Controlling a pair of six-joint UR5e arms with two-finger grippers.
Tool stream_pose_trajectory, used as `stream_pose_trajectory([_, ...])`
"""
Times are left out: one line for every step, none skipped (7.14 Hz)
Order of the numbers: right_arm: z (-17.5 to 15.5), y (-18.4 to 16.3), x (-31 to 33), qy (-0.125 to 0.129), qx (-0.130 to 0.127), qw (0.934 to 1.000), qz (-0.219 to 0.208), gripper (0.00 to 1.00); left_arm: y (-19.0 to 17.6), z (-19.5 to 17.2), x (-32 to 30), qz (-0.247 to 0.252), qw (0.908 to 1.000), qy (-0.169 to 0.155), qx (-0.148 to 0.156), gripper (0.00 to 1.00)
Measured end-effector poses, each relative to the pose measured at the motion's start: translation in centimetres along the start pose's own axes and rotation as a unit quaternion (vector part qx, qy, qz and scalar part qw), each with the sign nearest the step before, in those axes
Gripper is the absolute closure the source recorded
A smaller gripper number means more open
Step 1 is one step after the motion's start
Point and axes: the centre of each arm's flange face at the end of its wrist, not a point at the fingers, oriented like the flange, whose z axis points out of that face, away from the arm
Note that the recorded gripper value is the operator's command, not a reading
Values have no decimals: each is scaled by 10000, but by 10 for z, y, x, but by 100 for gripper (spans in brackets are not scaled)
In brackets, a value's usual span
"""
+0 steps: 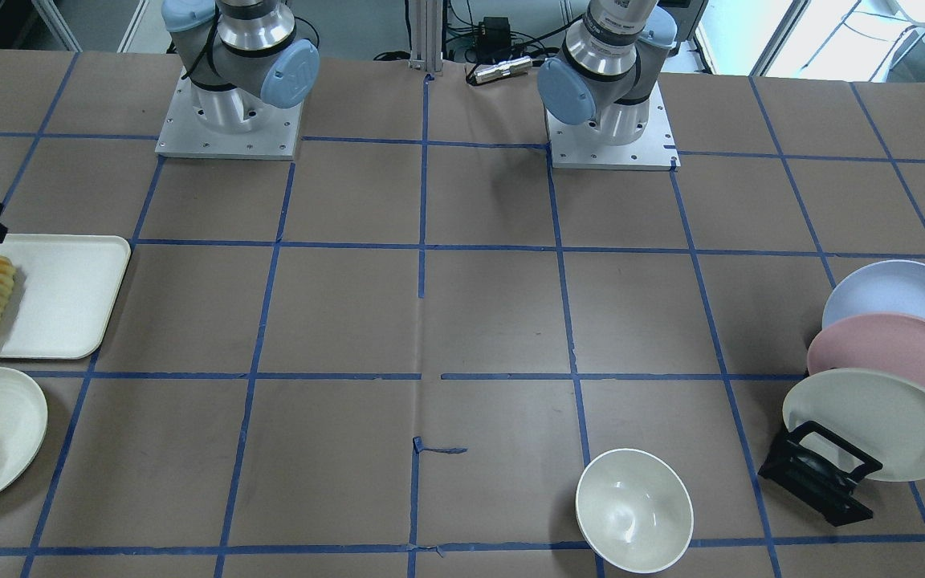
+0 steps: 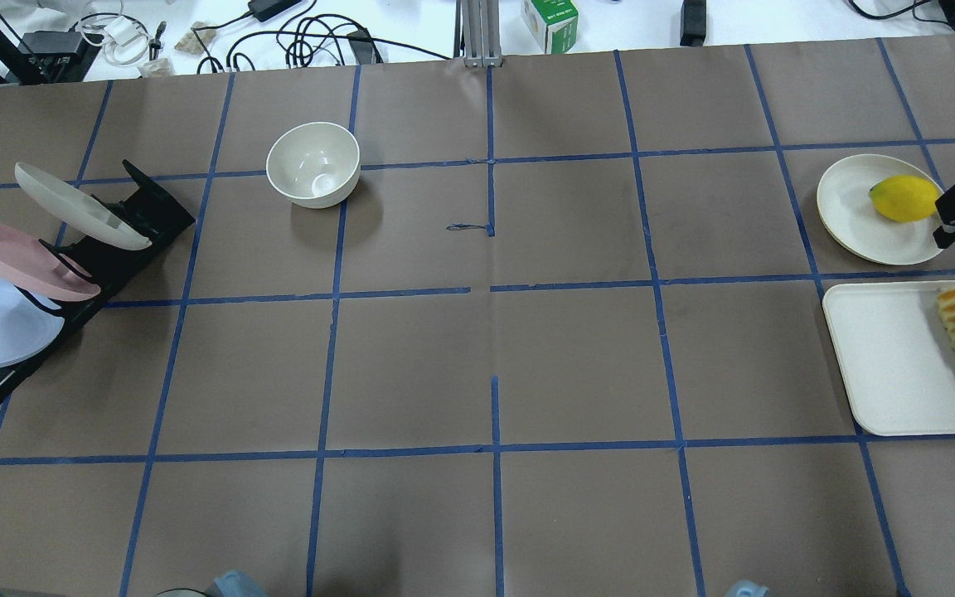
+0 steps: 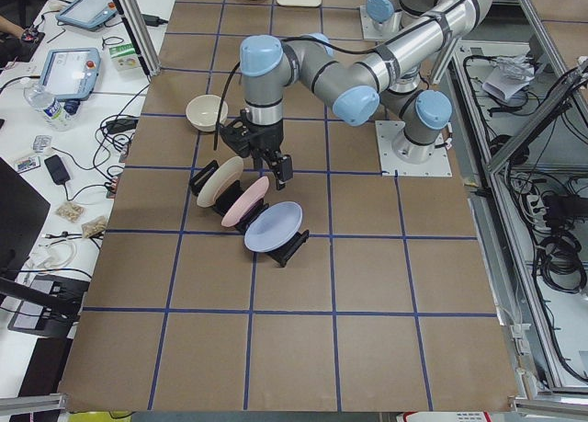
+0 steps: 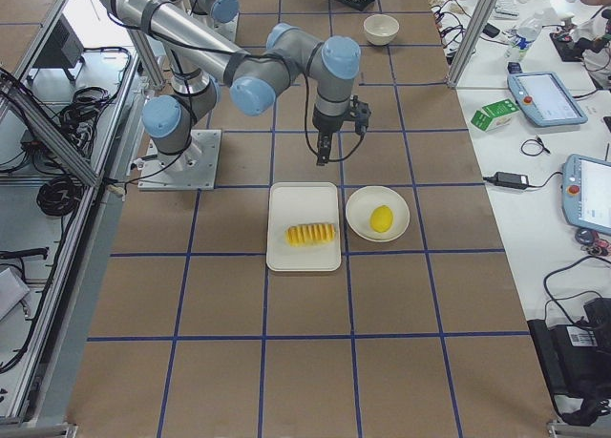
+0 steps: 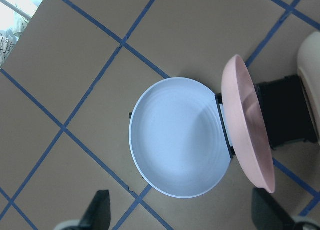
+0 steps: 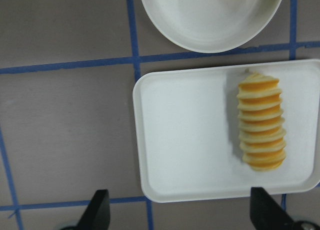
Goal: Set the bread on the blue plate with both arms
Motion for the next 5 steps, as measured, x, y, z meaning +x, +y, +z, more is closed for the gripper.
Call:
stream_pose_trajectory([22,-9,32,-4,41,9997,-225,0,-8,33,-11,-198,9997,74,-75,0])
stream_pose_trajectory([43,-15,56,-27,13,9996,-296,0,-11,62,-17,-371,9990,158,-205,0])
stream_pose_trajectory([62,-19,73,-43,-44,9996,-266,0,-12,85,-17,-446,9982,188,-350,0])
stream_pose_trajectory([83,-22,88,-94,-138,9996,-221,0,-13,104,-17,-429,9977,192,-487,0])
stream_pose_trajectory([103,-24,104,-149,-213,9995,-152,0,-14,119,-16,-388,9973,185,-602,0])
